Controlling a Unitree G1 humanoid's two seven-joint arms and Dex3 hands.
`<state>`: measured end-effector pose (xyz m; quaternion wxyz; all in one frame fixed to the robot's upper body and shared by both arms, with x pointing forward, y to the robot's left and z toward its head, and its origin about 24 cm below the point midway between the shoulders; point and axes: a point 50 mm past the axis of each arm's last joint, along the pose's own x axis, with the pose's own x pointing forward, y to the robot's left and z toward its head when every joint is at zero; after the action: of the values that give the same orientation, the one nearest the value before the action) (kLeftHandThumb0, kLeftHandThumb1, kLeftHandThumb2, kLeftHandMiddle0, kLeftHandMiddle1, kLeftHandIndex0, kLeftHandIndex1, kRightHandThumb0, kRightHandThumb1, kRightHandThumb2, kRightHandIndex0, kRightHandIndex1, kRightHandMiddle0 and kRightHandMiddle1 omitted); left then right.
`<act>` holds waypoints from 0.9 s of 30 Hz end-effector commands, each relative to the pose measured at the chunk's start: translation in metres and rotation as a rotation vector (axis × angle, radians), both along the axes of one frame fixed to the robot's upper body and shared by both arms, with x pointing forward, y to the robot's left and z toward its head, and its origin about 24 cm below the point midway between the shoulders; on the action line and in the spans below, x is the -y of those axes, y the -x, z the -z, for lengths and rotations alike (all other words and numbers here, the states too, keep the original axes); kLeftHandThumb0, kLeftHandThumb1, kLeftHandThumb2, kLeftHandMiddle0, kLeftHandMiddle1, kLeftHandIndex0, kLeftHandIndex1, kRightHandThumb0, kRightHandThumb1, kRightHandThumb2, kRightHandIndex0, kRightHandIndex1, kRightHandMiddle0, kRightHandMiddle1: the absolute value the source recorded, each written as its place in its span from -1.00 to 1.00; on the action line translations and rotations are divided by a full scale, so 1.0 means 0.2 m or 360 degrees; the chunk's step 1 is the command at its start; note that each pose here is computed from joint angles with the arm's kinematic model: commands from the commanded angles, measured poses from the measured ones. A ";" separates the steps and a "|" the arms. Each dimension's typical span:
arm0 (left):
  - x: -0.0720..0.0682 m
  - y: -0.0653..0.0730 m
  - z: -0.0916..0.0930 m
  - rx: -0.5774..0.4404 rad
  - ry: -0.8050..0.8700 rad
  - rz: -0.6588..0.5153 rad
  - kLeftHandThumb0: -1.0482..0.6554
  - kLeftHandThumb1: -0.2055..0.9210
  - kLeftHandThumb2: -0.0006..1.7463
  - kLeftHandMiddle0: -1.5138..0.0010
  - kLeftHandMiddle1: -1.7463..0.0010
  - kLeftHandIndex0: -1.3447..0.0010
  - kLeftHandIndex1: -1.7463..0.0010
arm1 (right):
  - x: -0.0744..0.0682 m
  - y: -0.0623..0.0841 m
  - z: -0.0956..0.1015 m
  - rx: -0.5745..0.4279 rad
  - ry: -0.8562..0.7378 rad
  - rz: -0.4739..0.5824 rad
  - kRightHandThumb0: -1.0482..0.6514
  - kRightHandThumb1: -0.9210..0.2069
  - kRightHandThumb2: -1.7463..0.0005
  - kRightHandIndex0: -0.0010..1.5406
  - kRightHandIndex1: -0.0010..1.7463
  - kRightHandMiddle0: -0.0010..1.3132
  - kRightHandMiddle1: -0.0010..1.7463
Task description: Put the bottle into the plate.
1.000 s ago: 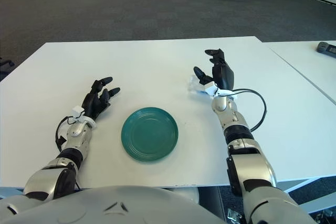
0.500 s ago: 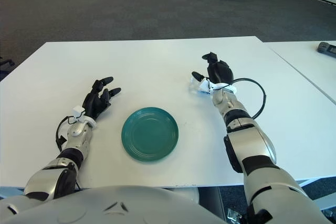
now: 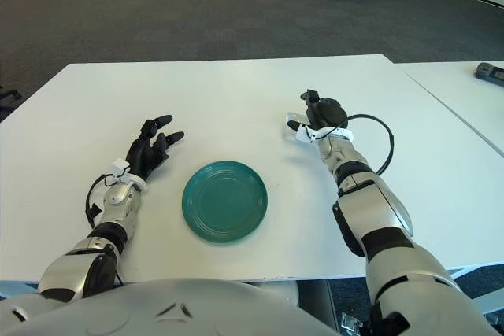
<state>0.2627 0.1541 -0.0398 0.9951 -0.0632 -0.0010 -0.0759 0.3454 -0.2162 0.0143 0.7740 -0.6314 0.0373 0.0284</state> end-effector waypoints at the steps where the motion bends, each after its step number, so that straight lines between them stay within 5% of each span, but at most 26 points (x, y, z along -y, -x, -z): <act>1: 0.04 0.10 0.09 -0.0104 0.0066 -0.0026 -0.75 1.00 -0.10 0.32 0.27 0.85 -0.20 | -0.03 -0.01 0.01 -0.0079 0.0040 -0.0017 -0.84 -1.00 0.24 -0.69 -0.91 -1.00 -0.20; 10: 0.05 0.10 0.07 -0.0063 0.0083 -0.0023 -0.78 1.00 -0.09 0.31 0.25 0.87 -0.20 | -0.06 0.05 0.11 -0.0266 0.0097 -0.0073 -0.82 -1.00 0.26 -0.67 -0.92 -1.00 -0.19; 27: 0.03 0.10 0.04 0.0024 0.0113 -0.0045 -0.80 1.00 -0.07 0.32 0.13 0.87 -0.25 | -0.02 0.15 0.23 -0.0538 0.0178 -0.0145 -0.80 -1.00 0.33 -0.63 -0.95 -1.00 -0.25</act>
<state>0.2602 0.1516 -0.0310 0.9936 -0.0725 -0.0419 -0.0761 0.3355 -0.2108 -0.0069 0.7305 -0.6657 0.0908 0.1226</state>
